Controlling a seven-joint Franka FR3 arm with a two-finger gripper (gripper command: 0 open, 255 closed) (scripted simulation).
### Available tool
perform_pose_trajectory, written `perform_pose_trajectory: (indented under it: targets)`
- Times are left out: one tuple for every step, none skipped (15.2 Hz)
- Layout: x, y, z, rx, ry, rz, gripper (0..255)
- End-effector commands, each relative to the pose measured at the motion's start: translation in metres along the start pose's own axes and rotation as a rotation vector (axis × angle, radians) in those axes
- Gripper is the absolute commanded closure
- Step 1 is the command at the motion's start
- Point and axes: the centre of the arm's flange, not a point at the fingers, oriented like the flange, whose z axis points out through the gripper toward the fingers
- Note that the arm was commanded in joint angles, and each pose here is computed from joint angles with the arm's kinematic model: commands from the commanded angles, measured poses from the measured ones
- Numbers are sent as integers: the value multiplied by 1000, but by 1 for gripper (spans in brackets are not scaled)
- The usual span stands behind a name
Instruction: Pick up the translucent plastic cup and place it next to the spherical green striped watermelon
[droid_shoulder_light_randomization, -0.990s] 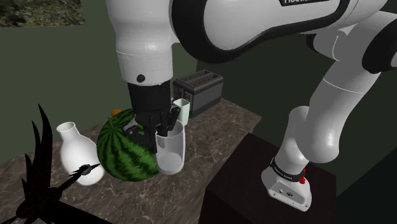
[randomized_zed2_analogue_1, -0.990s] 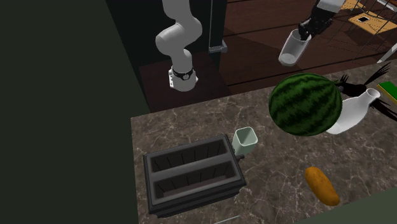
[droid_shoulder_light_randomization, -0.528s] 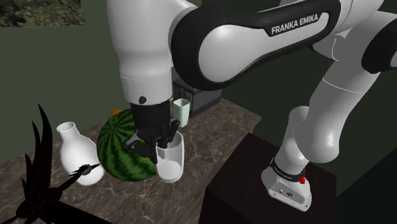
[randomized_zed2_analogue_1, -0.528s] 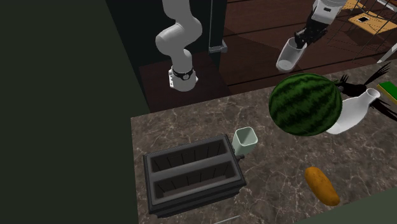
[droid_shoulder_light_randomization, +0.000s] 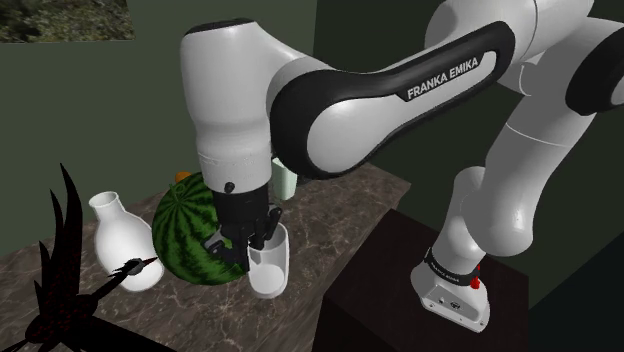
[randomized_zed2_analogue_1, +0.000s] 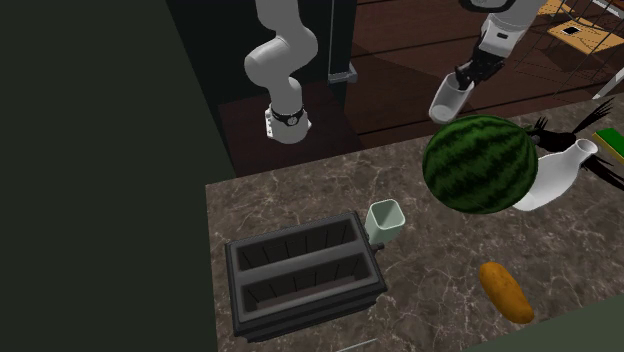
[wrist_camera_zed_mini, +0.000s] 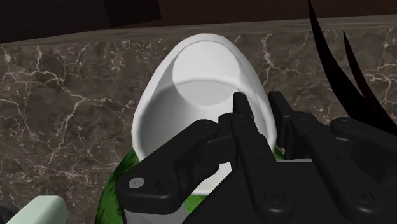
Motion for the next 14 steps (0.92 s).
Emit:
perform_pose_trajectory:
  targets:
    - [-1, 0, 11, 1, 1, 0, 255]
    - [0, 0, 16, 1, 1, 0, 255]
    - [0, 0, 21, 1, 1, 0, 255]
    - [1, 0, 27, 1, 1, 0, 255]
    - [1, 0, 32, 1, 1, 0, 255]
    - [1, 1, 37, 1, 1, 0, 255]
    - [2, 1, 42, 1, 1, 0, 255]
    - [2, 1, 48, 1, 1, 0, 255]
    - [3, 1, 53, 1, 1, 0, 255]
    - [3, 1, 58, 1, 1, 0, 255]
    - [3, 1, 64, 1, 1, 0, 255]
    - [4, 1, 69, 1, 1, 0, 255]
    - [4, 1, 74, 1, 1, 0, 255]
    - [4, 1, 79, 1, 1, 0, 255]
